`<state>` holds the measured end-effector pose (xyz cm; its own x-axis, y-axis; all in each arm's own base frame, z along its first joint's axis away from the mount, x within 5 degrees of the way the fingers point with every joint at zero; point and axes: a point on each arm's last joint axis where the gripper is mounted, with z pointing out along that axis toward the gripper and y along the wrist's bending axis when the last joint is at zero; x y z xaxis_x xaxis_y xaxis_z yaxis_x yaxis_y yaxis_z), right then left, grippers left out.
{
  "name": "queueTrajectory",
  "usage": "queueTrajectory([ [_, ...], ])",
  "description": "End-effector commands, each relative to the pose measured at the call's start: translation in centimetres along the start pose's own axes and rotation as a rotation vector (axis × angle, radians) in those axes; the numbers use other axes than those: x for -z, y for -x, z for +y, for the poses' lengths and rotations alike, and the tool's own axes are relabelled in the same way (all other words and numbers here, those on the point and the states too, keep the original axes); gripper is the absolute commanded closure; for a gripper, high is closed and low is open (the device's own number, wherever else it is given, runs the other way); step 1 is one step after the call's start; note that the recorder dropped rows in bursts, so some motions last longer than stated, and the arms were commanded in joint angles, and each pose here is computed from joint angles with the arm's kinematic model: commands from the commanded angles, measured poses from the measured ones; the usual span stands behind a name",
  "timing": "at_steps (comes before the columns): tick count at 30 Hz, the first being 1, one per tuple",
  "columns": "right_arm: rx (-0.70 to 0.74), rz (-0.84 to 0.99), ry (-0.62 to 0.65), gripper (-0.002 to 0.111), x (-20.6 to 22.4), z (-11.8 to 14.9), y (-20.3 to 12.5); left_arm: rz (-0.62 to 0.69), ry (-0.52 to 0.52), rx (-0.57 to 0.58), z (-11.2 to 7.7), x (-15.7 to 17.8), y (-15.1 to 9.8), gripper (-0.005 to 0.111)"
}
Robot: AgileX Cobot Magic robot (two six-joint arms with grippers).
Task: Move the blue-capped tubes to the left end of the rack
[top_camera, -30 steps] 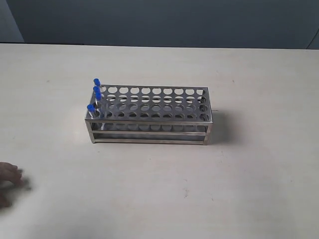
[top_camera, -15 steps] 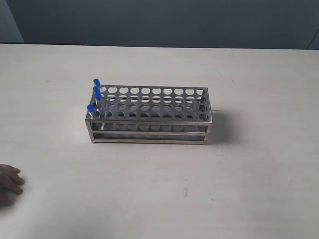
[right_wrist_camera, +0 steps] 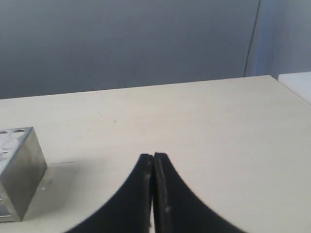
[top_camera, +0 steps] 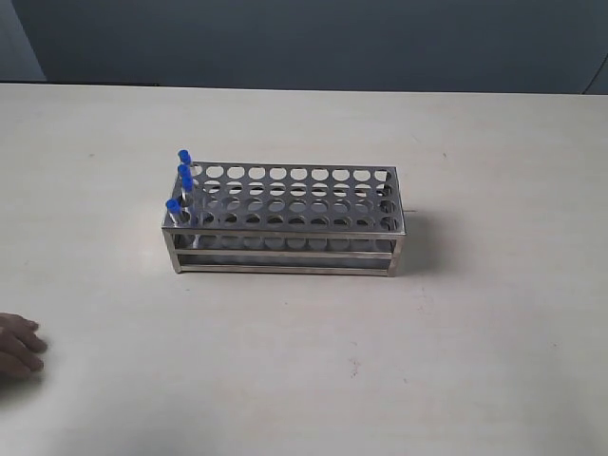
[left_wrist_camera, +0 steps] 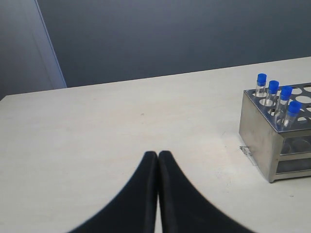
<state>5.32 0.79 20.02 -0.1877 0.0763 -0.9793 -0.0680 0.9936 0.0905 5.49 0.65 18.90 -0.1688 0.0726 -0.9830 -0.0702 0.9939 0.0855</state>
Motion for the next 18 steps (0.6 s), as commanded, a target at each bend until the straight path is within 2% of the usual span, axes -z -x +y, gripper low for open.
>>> queueTrajectory([
  [1, -0.005, 0.026, -0.050, 0.108, -0.3, -0.4, -1.2, -0.010, -0.006, 0.005, 0.0, 0.0, 0.2, 0.106],
  [9, -0.118, 0.123, -0.102, 0.108, -0.3, -0.8, -2.3, -0.010, -0.006, 0.005, 0.0, 0.0, 0.2, 0.106],
  [14, -0.057, 0.109, -0.111, 0.108, -0.3, -0.9, -2.1, -0.010, -0.006, 0.005, 0.0, 0.0, 0.2, 0.106],
  [18, -0.073, 0.107, -0.106, 0.108, -0.3, -0.9, -2.1, -0.010, -0.006, 0.005, 0.0, 0.0, 0.2, 0.106],
])
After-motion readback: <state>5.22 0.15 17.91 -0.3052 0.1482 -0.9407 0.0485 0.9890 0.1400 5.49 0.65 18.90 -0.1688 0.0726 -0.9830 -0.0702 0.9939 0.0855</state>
